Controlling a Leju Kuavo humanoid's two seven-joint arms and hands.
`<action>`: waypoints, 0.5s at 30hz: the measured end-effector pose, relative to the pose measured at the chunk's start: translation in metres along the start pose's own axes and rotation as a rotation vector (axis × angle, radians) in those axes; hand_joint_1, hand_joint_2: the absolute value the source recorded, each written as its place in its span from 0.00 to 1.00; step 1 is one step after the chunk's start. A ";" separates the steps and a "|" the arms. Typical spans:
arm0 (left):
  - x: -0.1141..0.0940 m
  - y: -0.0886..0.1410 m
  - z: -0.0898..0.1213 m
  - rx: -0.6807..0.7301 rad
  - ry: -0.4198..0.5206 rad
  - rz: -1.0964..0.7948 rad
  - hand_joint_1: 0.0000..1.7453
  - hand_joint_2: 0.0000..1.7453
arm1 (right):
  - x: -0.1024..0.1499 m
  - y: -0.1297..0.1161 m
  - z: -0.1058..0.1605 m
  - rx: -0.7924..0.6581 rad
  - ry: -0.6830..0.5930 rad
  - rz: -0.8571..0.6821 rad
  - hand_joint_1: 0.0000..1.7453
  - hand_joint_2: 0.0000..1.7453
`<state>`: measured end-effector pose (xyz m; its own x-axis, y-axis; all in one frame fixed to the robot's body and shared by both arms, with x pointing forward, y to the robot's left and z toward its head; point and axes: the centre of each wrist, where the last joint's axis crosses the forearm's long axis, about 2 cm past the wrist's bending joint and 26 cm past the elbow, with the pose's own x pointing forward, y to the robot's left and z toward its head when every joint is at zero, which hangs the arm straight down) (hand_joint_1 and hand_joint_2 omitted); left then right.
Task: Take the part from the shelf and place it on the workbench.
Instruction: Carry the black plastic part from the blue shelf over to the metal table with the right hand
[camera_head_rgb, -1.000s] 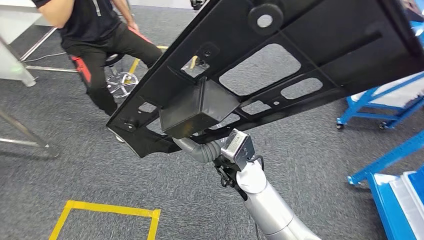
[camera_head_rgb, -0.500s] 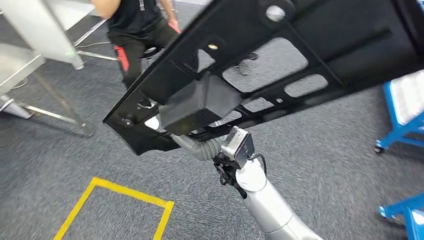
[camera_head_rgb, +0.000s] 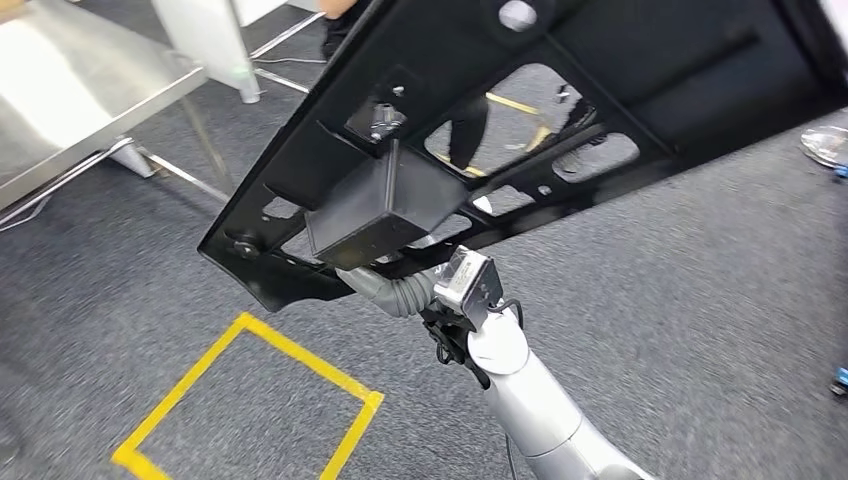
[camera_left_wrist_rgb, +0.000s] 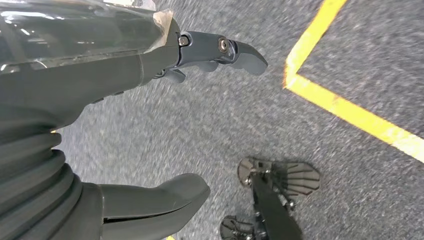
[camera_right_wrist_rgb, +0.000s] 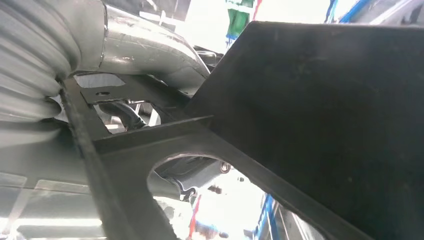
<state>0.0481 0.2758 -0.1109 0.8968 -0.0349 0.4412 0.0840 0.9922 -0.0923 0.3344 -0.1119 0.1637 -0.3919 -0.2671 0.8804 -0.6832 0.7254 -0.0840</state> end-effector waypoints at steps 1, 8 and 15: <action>-0.001 0.000 0.000 -0.001 0.002 0.001 0.00 1.00 | 0.000 0.000 0.000 0.000 0.002 0.000 1.00 1.00; -0.005 0.000 0.002 -0.003 0.016 -0.005 0.00 1.00 | 0.000 0.001 -0.001 -0.003 -0.001 -0.003 1.00 1.00; -0.004 -0.002 0.001 -0.016 0.022 -0.026 0.00 1.00 | -0.002 0.005 0.006 -0.032 0.010 -0.005 1.00 1.00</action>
<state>0.0442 0.2746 -0.1113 0.9035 -0.0638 0.4239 0.1147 0.9888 -0.0956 0.3282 -0.1118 0.1591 -0.3817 -0.2646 0.8856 -0.6649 0.7442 -0.0643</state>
